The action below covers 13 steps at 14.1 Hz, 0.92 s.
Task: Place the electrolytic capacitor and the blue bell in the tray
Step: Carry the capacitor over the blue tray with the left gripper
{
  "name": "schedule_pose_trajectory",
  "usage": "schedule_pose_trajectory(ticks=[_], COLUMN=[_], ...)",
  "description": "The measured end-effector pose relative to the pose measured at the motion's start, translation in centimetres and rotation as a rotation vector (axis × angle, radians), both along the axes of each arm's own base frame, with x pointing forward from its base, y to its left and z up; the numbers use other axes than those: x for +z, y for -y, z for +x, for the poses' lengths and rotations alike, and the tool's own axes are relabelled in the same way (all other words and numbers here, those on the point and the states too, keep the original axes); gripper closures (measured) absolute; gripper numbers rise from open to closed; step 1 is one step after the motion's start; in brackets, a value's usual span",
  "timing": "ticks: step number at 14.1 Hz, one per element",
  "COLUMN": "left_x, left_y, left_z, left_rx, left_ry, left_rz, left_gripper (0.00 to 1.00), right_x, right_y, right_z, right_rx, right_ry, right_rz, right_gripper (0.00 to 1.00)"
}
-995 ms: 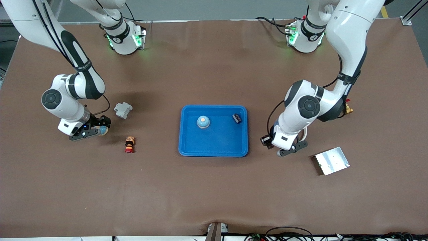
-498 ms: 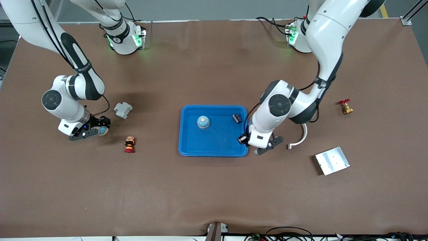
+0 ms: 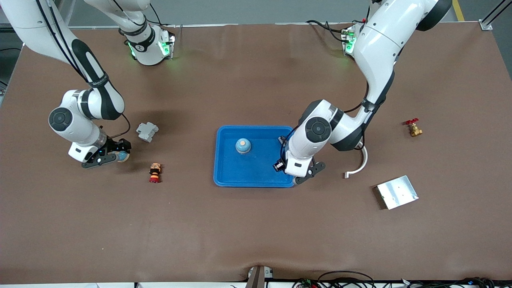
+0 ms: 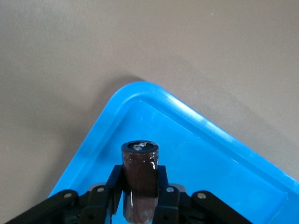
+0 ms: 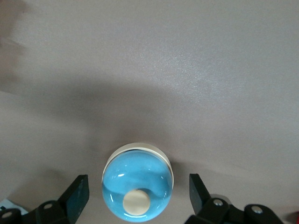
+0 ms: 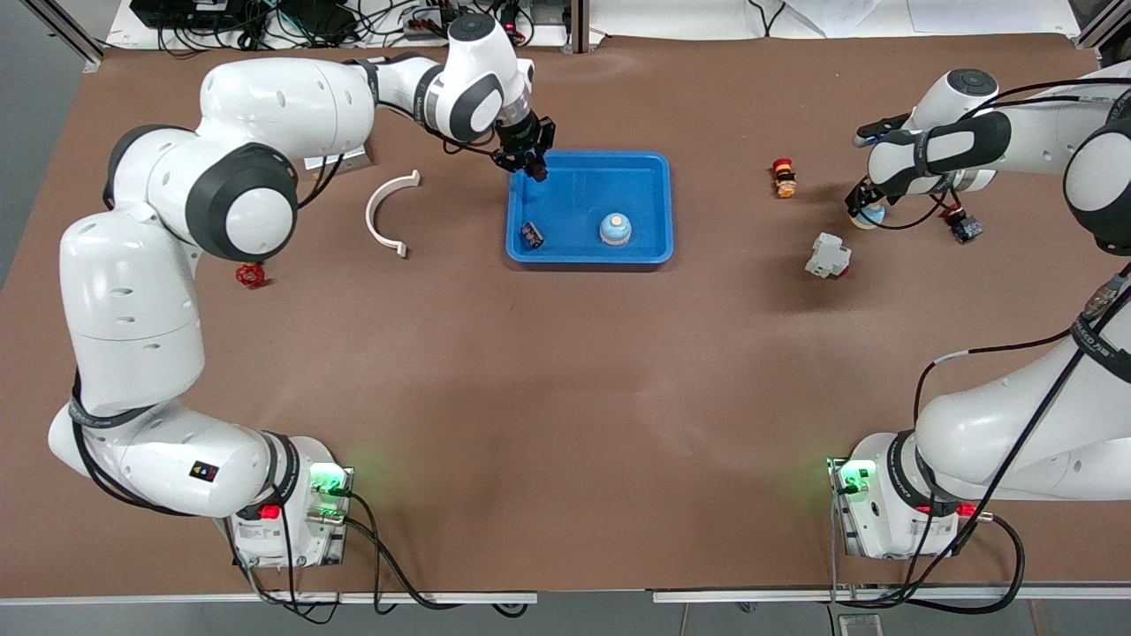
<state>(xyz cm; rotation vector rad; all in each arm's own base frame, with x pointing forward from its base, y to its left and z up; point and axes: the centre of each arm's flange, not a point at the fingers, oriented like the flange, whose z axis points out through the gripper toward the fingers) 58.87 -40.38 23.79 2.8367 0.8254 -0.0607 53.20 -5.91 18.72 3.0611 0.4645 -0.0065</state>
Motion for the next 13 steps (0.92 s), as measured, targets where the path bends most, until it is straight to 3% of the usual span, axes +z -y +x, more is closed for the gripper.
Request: schedule_pose_trajectory(ticks=[1,4,5,10,13], left_x=[-0.6,-2.3,-2.7,-3.8,-3.8], left_y=[0.3,1.2,1.2,1.1,1.3], left_z=[-0.3,-1.2,-1.3,-1.4,-1.5], left_rx=[0.001,0.000,0.000,0.002,0.001], left_ry=[-0.009,-0.036,-0.040,-0.050,-0.045], left_rz=[0.003,0.012,0.014,0.018,0.013], left_gripper=[0.67,0.67,0.67,0.67,0.67], right_x=[0.0,0.0,0.0,0.1,1.7], right_y=[0.0,0.0,0.0,-0.6,-3.2], right_z=[0.0,0.0,0.0,0.1,1.0], right_rx=[0.004,0.022,0.025,0.033,0.012], right_ry=[0.000,-0.001,0.000,-0.009,-0.074], right_rz=[0.000,0.000,0.000,0.004,0.031], right_gripper=[0.05,0.32,0.37,0.37,0.37])
